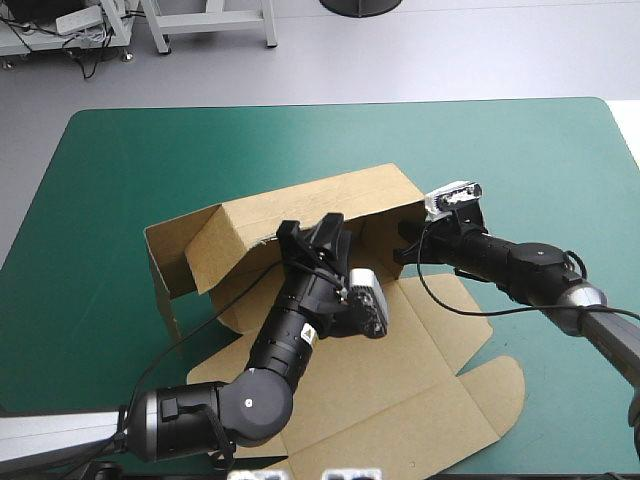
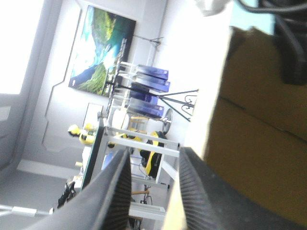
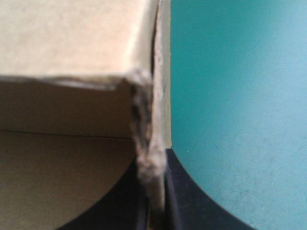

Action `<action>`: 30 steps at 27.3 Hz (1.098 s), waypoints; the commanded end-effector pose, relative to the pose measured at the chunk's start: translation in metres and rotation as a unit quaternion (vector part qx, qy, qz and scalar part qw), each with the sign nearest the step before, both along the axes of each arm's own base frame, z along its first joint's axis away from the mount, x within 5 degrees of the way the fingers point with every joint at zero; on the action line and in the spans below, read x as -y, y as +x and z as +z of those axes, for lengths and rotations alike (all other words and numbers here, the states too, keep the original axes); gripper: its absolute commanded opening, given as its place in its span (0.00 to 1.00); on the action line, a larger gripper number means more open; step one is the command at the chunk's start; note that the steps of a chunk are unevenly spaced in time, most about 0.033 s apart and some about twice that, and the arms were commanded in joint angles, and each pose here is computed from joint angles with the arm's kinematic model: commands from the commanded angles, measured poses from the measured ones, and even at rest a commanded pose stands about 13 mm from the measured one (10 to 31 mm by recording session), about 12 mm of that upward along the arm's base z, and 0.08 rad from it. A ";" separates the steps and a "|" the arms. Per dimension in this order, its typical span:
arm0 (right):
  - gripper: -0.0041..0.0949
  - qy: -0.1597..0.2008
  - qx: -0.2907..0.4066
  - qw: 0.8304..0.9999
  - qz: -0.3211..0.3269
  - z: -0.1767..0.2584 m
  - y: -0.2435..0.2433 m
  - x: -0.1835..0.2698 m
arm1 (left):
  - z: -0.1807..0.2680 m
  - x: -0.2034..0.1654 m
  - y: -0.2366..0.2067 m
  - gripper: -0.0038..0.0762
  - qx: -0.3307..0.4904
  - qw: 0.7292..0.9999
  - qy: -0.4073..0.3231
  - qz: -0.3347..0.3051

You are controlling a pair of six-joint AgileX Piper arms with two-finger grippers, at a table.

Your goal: Fold the box

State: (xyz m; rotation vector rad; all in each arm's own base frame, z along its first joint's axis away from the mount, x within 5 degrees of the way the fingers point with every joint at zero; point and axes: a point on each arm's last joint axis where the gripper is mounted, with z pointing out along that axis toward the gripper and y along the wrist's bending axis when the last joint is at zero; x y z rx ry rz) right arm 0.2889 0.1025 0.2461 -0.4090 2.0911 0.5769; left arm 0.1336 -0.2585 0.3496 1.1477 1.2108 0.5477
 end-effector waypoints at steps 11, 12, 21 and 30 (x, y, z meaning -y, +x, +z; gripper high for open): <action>0.04 -0.013 0.026 0.999 -0.025 0.064 -0.029 0.013 | 0.152 -0.103 0.089 0.07 -0.102 0.917 -0.375 0.089; 0.04 -0.016 0.017 1.000 -0.018 0.069 -0.029 0.012 | 0.154 -0.115 0.096 0.07 -0.112 0.910 -0.384 0.104; 0.04 -0.088 -0.111 0.990 -0.008 0.107 -0.011 0.012 | 0.135 -0.204 0.128 0.07 -0.300 0.830 -0.427 0.200; 0.04 -0.134 -0.183 0.973 0.033 0.098 0.049 -0.003 | 0.104 -0.268 0.131 0.07 -0.454 0.729 -0.454 0.237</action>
